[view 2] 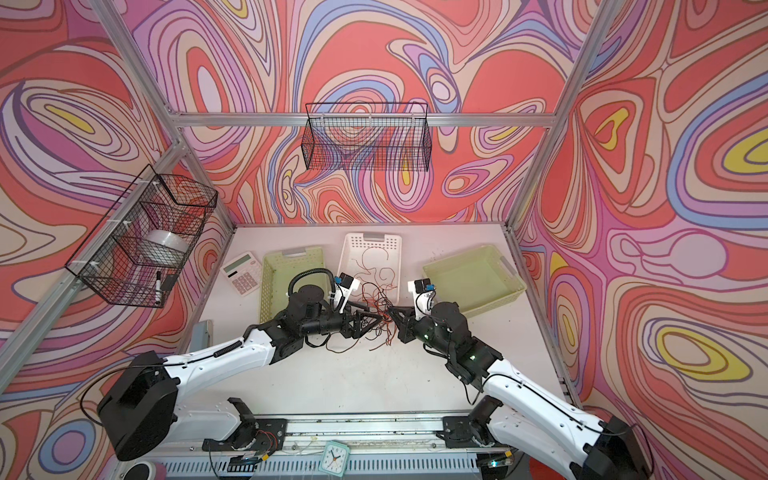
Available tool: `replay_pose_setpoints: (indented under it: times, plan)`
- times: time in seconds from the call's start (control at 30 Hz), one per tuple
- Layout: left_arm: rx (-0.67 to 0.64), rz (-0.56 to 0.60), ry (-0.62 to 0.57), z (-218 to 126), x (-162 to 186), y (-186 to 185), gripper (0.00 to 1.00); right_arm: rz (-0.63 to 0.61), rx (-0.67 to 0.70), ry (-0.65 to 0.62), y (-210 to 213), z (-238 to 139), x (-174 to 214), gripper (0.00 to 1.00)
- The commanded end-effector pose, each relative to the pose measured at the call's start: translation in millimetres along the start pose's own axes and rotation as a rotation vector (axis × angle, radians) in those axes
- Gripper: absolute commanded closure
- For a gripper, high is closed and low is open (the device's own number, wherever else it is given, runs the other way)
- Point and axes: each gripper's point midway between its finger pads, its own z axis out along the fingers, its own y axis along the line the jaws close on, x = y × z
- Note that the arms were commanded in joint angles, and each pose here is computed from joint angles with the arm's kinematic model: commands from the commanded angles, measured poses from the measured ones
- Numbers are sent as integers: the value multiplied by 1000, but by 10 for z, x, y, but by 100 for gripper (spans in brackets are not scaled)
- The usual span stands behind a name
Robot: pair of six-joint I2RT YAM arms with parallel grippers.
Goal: Untangle the cables
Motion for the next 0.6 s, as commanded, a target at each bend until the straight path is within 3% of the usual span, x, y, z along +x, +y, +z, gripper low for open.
replay_pose_setpoints:
  times: [0.0,0.13,0.27,0.33,0.4,0.47,0.53,0.57]
  plan:
    - [72,-15,-67,75,-196,-139,24,30,-57,-72,99,-13,-128,100]
    - [53,-22,4,180,-101,-81,32,36,-51,-105,89,-40,-182,100]
    - [59,-12,-21,170,-110,-80,48,26,-47,-103,83,-54,-175,100]
    - [68,-1,-34,177,-165,-111,60,31,-59,-88,94,-30,-136,100]
    - [86,9,-37,196,-206,-151,84,38,-63,-79,86,-6,-107,100]
    - [93,21,-27,208,-226,-185,99,44,-32,-84,29,3,-112,100]
    - [94,38,-6,202,-221,-218,100,43,0,-93,-18,1,-138,77]
    - [89,50,9,196,-208,-231,100,41,21,-87,-44,2,-145,72]
